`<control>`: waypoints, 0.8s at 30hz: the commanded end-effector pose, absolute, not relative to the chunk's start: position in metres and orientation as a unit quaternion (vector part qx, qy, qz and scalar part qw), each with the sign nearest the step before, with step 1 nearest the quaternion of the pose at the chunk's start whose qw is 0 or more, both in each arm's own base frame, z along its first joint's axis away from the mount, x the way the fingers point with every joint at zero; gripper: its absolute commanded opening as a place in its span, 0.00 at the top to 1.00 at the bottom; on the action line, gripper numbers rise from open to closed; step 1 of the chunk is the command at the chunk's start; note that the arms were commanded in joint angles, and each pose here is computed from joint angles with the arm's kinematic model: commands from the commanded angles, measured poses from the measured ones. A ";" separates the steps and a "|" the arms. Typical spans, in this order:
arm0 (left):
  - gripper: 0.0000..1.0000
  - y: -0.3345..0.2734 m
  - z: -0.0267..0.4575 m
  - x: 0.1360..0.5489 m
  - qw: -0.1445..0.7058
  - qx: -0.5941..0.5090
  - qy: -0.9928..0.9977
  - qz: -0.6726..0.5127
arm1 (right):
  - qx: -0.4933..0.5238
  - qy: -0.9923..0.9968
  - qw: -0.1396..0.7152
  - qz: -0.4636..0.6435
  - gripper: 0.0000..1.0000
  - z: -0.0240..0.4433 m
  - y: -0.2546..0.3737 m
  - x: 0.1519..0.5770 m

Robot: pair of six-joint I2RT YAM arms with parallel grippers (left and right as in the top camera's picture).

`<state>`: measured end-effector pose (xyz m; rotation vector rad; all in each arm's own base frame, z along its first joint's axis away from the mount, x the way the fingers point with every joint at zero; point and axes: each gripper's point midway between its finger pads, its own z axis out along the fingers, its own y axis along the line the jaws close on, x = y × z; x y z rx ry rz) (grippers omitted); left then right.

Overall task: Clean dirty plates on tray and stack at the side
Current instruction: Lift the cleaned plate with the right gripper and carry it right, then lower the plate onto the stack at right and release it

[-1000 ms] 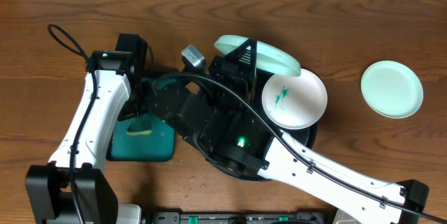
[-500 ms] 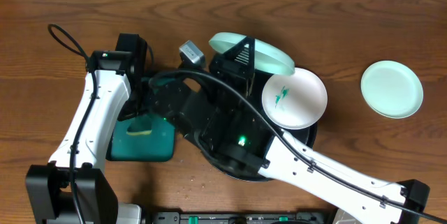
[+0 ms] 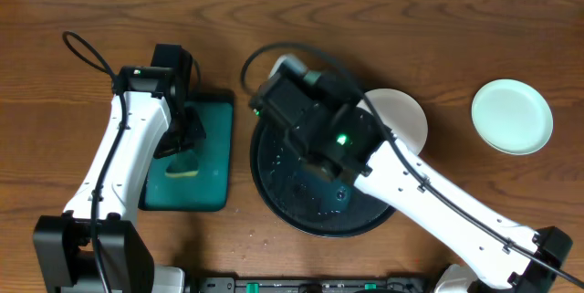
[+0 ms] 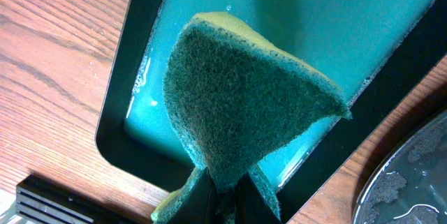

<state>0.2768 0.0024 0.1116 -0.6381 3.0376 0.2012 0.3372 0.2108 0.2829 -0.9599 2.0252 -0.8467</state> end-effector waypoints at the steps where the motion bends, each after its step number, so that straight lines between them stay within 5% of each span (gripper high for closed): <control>1: 0.93 0.006 0.113 0.276 0.018 -0.204 0.976 0.070 | -0.211 0.703 0.411 -0.541 0.99 0.366 0.149 0.343; 5: 0.93 0.005 0.113 0.277 0.020 -0.204 0.976 0.070 | -0.302 0.718 0.383 -0.497 0.99 0.342 0.170 0.347; 9: 0.93 0.005 0.113 0.277 0.019 -0.204 0.976 0.070 | -0.455 0.814 0.309 -0.185 0.99 0.244 0.248 0.307; 15: 0.93 0.005 0.113 0.277 0.019 -0.204 0.976 0.070 | -0.236 0.927 0.290 -0.021 0.99 0.213 0.252 0.329; 24: 0.92 0.006 0.113 0.276 0.018 -0.204 0.976 0.070 | 0.006 0.971 0.218 0.096 0.99 0.203 0.137 0.387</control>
